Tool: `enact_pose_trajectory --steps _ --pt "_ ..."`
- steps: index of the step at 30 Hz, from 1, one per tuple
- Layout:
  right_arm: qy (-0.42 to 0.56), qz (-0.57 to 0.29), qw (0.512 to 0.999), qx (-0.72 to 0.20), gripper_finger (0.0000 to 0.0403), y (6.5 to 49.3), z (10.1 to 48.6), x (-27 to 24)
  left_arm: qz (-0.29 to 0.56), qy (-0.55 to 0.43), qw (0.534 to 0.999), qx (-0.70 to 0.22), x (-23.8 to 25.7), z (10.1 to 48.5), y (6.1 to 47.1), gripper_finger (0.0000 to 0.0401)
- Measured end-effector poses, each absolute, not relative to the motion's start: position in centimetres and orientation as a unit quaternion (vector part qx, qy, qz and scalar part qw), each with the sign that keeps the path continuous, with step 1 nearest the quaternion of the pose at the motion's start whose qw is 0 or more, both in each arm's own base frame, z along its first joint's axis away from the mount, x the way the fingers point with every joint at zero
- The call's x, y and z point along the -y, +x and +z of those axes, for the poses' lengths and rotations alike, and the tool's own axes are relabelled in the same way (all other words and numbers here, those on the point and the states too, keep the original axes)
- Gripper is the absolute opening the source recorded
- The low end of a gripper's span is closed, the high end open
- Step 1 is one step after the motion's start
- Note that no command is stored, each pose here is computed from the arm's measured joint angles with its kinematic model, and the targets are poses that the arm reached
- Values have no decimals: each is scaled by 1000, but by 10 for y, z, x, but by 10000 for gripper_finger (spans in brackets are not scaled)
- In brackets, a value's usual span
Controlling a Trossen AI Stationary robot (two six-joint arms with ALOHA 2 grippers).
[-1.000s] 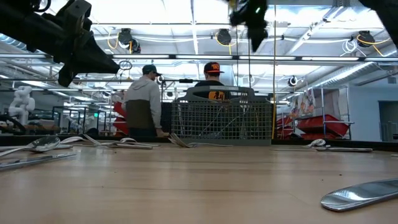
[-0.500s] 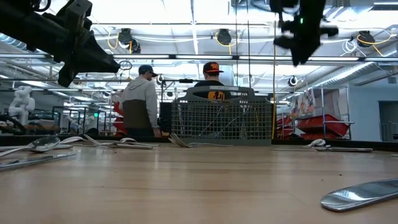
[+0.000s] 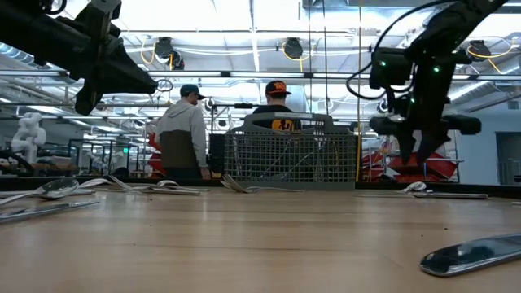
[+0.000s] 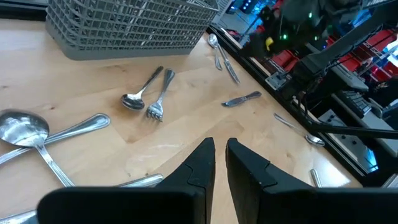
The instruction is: Sort silverware
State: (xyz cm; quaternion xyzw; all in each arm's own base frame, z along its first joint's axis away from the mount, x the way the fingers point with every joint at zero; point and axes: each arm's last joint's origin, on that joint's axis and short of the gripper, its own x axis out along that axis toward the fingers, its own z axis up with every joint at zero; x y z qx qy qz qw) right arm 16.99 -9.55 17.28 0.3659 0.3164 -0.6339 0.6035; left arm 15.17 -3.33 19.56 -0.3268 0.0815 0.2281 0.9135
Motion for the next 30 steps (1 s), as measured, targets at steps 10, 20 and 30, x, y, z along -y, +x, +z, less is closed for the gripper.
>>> enact_pose_trajectory --steps 10,20,30 --pt "400 -708 571 -116 119 179 170 119 228 -328 913 -80 33 196 152 48" --pt "457 -712 524 -100 153 191 141 132 228 -340 909 -79 33 196 152 48" --pt "459 -740 487 -69 201 184 139 136 228 -335 911 -81 33 195 152 48"
